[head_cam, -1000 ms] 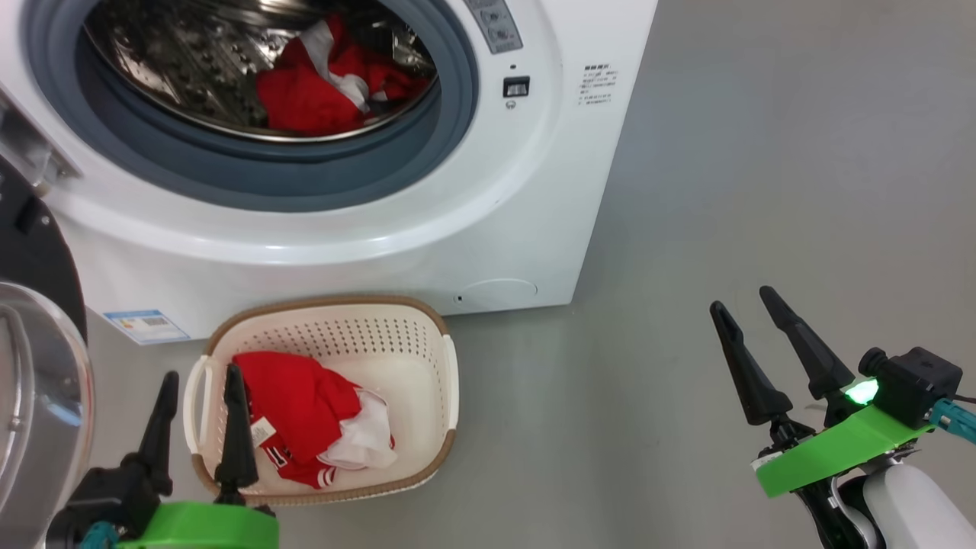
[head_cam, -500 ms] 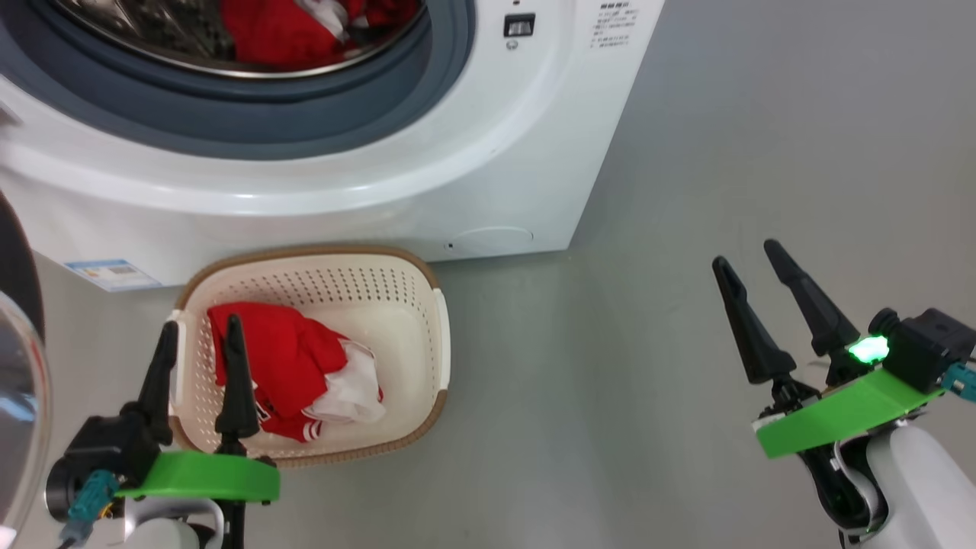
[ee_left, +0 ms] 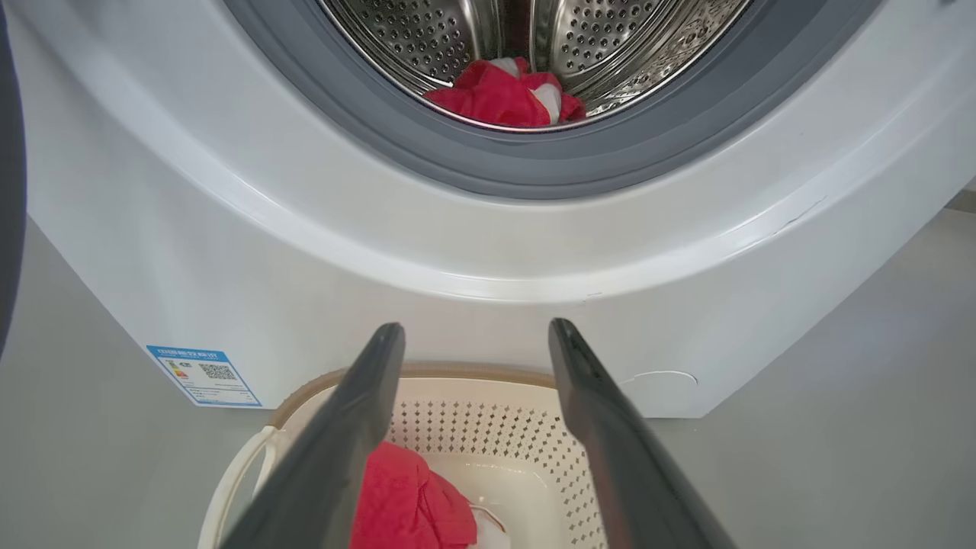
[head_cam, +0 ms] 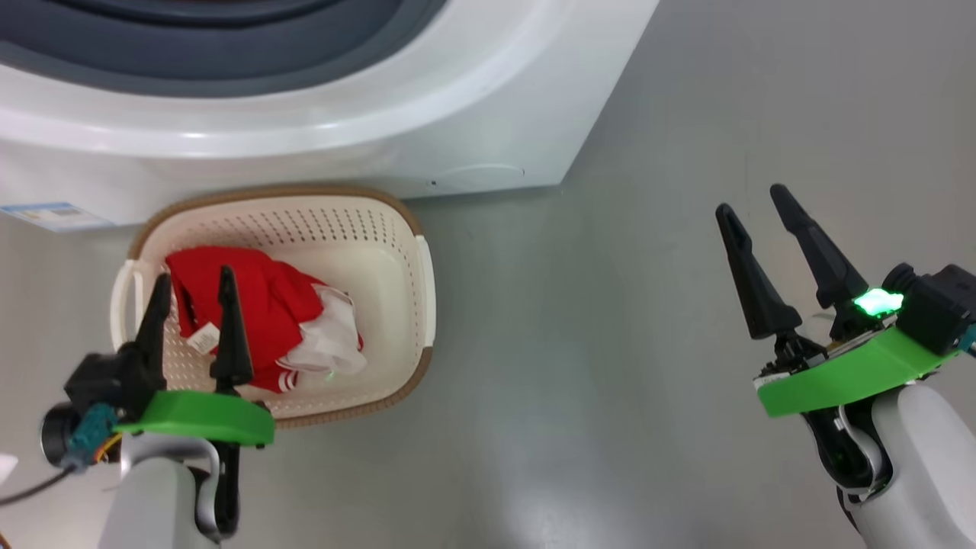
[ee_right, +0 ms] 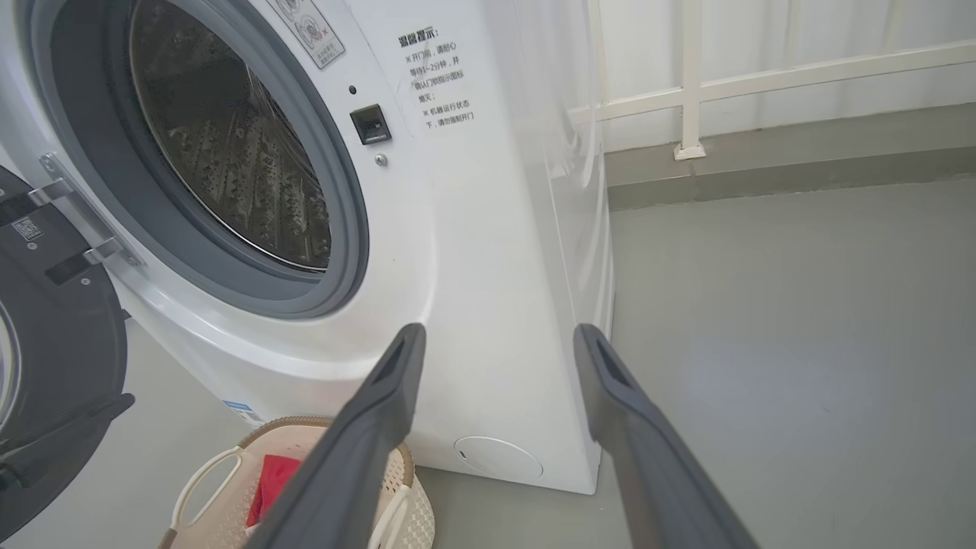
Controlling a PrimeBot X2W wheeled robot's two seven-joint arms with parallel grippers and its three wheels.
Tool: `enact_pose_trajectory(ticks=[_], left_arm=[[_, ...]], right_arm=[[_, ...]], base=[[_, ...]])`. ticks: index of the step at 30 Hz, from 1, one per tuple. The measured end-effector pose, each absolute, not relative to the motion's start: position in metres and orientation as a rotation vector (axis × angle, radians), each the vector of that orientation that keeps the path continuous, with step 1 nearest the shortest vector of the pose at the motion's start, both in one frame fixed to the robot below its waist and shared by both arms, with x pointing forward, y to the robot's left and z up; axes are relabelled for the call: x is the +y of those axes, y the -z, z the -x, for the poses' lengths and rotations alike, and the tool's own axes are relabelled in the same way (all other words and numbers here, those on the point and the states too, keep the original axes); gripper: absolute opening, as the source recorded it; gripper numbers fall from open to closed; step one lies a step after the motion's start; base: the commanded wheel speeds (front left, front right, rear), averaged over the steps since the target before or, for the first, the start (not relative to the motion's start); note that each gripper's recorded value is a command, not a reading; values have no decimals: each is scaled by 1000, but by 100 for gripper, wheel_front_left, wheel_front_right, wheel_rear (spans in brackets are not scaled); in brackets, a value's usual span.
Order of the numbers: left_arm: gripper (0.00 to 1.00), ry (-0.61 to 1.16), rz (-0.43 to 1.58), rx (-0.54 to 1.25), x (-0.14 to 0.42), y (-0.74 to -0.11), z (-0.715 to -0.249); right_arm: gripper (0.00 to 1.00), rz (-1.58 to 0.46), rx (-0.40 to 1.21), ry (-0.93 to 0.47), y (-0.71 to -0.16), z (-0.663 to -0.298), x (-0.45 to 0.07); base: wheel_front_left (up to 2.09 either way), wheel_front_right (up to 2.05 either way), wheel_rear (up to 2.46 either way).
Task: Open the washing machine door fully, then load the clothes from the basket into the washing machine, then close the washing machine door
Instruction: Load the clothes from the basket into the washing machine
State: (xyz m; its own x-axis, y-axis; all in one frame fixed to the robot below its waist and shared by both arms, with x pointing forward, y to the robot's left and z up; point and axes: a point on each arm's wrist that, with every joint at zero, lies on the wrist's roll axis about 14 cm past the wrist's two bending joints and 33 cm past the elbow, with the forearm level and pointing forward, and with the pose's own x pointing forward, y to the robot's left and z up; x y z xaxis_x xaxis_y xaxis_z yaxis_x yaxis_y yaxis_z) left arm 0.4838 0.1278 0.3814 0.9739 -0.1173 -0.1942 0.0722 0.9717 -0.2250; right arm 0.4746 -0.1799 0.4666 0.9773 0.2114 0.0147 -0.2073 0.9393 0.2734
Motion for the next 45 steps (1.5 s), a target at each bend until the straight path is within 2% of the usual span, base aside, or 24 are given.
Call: enact_pose_trajectory(ticks=[21, 36, 45], left_arm=[[100, 95, 203, 494, 128, -255, -532], [100, 95, 213, 684, 124, -180, -542], [100, 91, 230, 795, 121, -146, -540]], right_arm=[[100, -281, 97, -202, -407, -512, -182], [100, -284, 155, -206, -365, -527, -180], [100, -283, 199, -181, -345, -522, -186]], base=[[0, 0, 0], [0, 0, 0], [0, 0, 0]])
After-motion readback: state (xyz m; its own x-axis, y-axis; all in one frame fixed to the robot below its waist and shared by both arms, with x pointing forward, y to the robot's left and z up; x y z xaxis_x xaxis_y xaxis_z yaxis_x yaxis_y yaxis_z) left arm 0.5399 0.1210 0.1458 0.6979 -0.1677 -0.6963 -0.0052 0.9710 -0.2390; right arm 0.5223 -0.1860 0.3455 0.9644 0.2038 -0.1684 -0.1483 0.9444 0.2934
